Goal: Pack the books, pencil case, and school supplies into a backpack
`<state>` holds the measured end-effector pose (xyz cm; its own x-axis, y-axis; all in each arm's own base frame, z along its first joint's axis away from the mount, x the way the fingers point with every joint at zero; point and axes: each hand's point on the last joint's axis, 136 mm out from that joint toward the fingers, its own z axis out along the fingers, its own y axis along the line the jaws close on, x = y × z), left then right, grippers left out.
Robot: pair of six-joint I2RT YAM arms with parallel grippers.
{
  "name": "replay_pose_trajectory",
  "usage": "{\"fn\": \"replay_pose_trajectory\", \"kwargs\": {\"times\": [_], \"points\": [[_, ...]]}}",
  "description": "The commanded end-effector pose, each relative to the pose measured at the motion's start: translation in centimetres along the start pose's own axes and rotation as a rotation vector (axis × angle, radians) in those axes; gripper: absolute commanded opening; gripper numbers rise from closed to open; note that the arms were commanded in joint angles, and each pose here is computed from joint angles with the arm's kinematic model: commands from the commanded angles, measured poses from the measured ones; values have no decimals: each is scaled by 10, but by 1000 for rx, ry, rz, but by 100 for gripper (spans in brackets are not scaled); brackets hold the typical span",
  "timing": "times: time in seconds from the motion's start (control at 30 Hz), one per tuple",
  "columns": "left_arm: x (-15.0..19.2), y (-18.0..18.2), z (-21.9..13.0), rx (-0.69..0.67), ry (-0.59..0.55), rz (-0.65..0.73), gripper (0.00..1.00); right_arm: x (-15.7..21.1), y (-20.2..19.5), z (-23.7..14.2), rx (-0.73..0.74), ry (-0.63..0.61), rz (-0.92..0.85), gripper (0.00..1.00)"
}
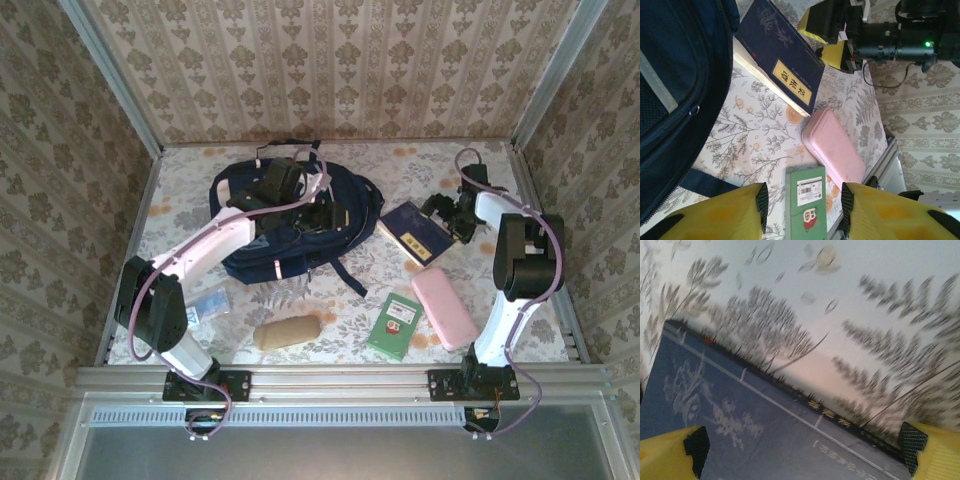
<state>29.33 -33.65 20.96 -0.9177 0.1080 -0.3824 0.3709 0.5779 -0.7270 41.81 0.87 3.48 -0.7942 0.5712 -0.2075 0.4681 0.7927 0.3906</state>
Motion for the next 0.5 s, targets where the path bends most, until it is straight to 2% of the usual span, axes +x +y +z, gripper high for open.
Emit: {"fn": "replay_pose_trajectory", "kwargs": {"times": [0.0, 0.17, 0.3, 0.47], "points": [[-1, -3, -10, -12, -29, 18, 45, 59, 20, 1, -77, 136, -19, 100], [2, 7, -4, -46, -34, -8, 45, 97, 39, -9, -124, 168, -111, 100], [11, 5, 14, -62, -1, -17, 47, 99, 42, -20, -131, 140, -140, 97], [25, 11, 64, -84, 85, -50, 50, 97, 41, -18, -126, 122, -119, 94]]}}
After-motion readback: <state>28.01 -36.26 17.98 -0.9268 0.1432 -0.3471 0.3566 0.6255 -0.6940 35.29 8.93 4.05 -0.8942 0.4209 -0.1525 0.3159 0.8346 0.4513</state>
